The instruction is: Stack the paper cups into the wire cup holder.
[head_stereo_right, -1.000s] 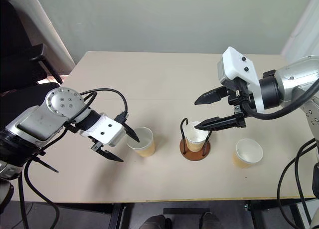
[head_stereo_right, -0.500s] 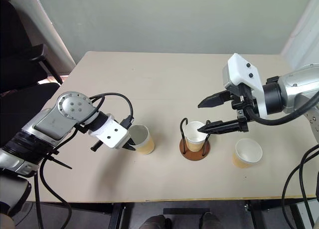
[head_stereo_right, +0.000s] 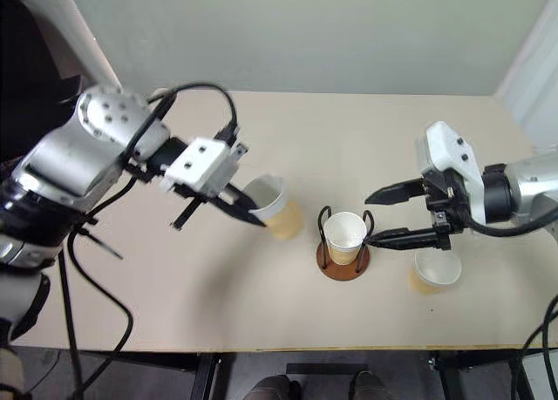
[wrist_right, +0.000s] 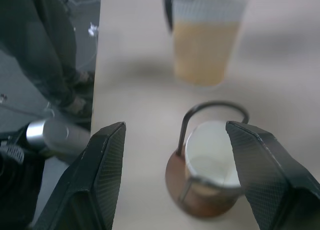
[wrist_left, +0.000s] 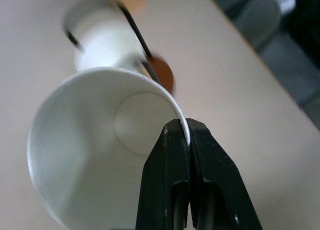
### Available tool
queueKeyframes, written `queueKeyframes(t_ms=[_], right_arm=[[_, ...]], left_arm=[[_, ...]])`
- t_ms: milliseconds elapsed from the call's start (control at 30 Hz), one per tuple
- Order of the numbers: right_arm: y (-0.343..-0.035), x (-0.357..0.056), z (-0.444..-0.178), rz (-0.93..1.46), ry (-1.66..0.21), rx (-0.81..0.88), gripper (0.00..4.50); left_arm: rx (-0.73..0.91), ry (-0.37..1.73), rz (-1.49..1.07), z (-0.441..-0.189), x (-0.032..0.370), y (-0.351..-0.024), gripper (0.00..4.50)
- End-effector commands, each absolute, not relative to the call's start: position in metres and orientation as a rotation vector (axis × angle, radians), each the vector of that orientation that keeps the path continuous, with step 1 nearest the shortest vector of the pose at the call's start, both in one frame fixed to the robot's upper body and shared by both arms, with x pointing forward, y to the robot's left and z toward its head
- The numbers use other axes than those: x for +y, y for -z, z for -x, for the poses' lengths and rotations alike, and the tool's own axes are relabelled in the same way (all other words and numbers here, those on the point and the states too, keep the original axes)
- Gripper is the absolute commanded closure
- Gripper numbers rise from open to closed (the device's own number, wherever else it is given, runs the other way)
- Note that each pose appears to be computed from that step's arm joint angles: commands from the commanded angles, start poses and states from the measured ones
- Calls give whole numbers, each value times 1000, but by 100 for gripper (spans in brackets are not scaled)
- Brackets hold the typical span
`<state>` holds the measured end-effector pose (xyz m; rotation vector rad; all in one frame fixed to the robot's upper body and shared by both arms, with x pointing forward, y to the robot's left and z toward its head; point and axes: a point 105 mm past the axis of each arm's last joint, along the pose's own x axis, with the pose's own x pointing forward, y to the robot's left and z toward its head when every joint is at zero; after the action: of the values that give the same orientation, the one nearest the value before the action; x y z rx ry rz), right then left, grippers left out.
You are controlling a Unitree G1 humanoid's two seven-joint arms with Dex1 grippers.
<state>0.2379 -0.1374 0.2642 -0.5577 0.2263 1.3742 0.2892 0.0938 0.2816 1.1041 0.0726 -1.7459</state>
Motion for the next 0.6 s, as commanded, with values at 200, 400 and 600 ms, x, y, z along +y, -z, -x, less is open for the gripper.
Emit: queueKeyframes(t_ms=[200, 400, 600], right_arm=[[-273, -150, -218, 669, -1339, 283, 119], [-273, -151, -215, 662, -1308, 287, 119], [-274, -151, -211, 646, -1282, 279, 119]], left_arm=[[-47, 1863, -1113, -287, 58, -309, 446], [-66, 1904, -1131, -294, 38, -309, 446], [-52, 1925, -1238, -307, 23, -288, 446]])
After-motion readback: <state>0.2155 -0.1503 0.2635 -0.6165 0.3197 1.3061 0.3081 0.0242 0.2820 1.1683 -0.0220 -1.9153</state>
